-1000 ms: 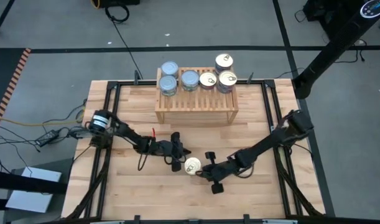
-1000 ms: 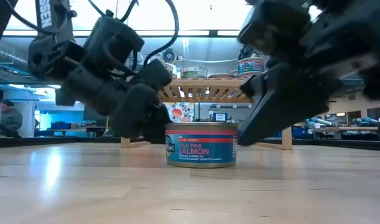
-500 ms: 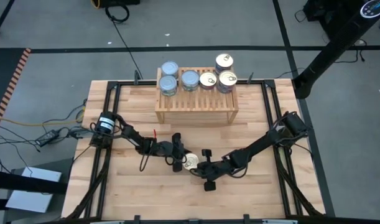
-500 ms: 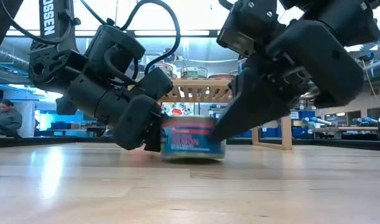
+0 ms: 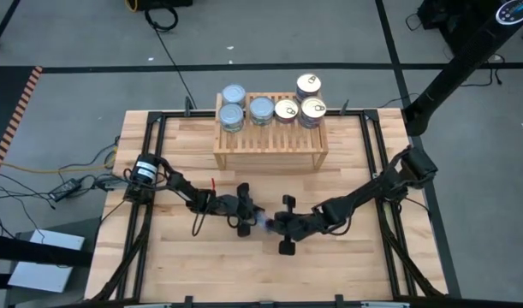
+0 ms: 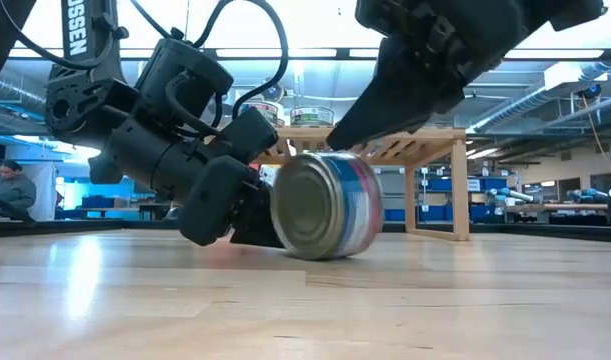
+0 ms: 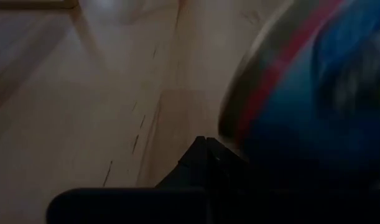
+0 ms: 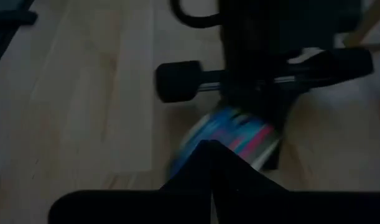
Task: Stack canned seafood by type on shelf
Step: Stack the blue tuna can on top of the other blue tuna can on the shelf
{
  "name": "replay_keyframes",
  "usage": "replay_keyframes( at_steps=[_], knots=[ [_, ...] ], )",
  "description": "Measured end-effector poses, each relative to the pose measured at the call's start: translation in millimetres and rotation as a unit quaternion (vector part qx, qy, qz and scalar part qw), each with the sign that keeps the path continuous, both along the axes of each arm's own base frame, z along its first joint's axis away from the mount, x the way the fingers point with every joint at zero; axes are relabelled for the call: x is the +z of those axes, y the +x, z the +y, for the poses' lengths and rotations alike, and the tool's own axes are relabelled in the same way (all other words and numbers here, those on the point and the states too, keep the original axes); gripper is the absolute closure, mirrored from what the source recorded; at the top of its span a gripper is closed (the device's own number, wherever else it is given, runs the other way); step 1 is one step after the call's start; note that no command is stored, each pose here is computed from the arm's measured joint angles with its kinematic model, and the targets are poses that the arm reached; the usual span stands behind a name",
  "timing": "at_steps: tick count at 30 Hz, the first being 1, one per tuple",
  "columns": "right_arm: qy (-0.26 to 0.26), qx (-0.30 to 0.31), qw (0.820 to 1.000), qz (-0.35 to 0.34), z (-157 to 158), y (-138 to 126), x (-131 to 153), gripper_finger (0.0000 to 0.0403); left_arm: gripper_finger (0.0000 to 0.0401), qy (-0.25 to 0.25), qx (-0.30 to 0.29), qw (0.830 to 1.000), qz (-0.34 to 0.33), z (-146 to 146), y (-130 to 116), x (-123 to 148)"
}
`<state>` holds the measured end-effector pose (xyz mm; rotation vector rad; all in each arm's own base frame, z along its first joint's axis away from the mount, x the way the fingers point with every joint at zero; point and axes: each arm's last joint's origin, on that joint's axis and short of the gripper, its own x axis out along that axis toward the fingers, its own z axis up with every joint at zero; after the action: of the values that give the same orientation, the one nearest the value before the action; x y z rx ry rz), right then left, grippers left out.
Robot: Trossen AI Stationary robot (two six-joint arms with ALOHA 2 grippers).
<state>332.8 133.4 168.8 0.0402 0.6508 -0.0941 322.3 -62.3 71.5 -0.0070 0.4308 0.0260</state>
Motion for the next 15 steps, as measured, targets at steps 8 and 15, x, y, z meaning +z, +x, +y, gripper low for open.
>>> replay_keyframes(
  at_steps=[8, 15],
  knots=[
    [0.021, -0.024, 0.999, 0.013, -4.8, -1.0, 0.0, 0.0395, 0.0397, 0.015, -0.004, 1.0, 0.005, -2.7, -0.7, -0.6],
    [0.028, -0.024, 0.999, 0.016, -4.5, -1.3, -0.3, 0.0375, 0.0397, 0.018, -0.001, 1.0, 0.013, -2.4, -1.2, -1.3]
  ],
)
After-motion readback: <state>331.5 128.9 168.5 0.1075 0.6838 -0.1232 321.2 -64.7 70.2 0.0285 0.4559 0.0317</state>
